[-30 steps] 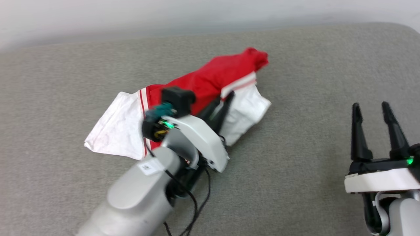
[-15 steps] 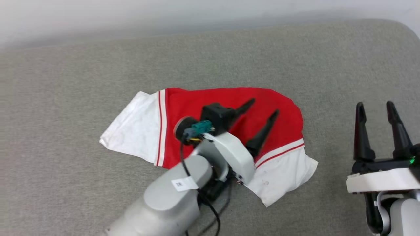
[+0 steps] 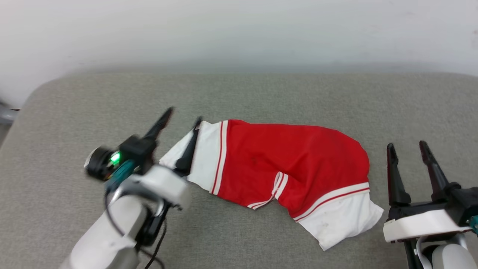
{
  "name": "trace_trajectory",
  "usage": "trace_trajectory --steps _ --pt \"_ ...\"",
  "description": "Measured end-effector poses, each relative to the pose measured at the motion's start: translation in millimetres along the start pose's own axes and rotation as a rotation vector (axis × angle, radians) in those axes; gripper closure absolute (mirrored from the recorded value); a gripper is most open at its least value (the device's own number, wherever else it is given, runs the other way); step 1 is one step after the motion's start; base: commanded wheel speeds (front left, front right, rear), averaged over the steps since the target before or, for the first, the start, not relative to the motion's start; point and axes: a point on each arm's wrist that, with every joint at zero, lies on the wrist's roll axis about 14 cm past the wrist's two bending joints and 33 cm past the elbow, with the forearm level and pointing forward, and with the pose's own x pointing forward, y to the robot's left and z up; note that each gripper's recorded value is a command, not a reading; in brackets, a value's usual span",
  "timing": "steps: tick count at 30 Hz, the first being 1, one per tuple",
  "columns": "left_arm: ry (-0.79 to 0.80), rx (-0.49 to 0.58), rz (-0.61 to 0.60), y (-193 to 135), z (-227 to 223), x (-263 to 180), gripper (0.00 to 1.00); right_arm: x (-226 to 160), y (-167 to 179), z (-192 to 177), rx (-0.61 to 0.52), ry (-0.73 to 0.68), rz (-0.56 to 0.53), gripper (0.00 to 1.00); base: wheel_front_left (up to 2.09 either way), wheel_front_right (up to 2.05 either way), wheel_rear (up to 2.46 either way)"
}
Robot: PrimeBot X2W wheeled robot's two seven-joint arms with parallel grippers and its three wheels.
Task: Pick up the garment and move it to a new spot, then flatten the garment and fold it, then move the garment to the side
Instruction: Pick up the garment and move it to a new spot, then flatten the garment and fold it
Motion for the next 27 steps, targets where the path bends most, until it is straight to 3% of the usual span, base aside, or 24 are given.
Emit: trace_trajectory --steps 5,10,20,27 --pt "-0.001 0.039 0.130 35.9 0.5 -55.1 0.00 -3.4 16.4 0.2 0.006 0.003 0.046 0.00 0.00 0.00 0.00" --pt "0.023 0.060 0.227 50.5 -6.9 -97.0 0.00 -7.3 23.5 -1.3 0.023 0.010 0.064 0.00 0.00 0.00 0.00" --pt "0.003 0.034 0.307 40.4 -7.1 -128.8 0.00 -25.1 26.4 -7.2 0.050 0.039 0.067 0.00 0.00 0.00 0.00" --pt "-0.009 0.029 0.299 35.0 -7.0 -128.0 0.00 -31.9 16.0 -10.3 0.053 0.051 0.034 0.00 0.00 0.00 0.00"
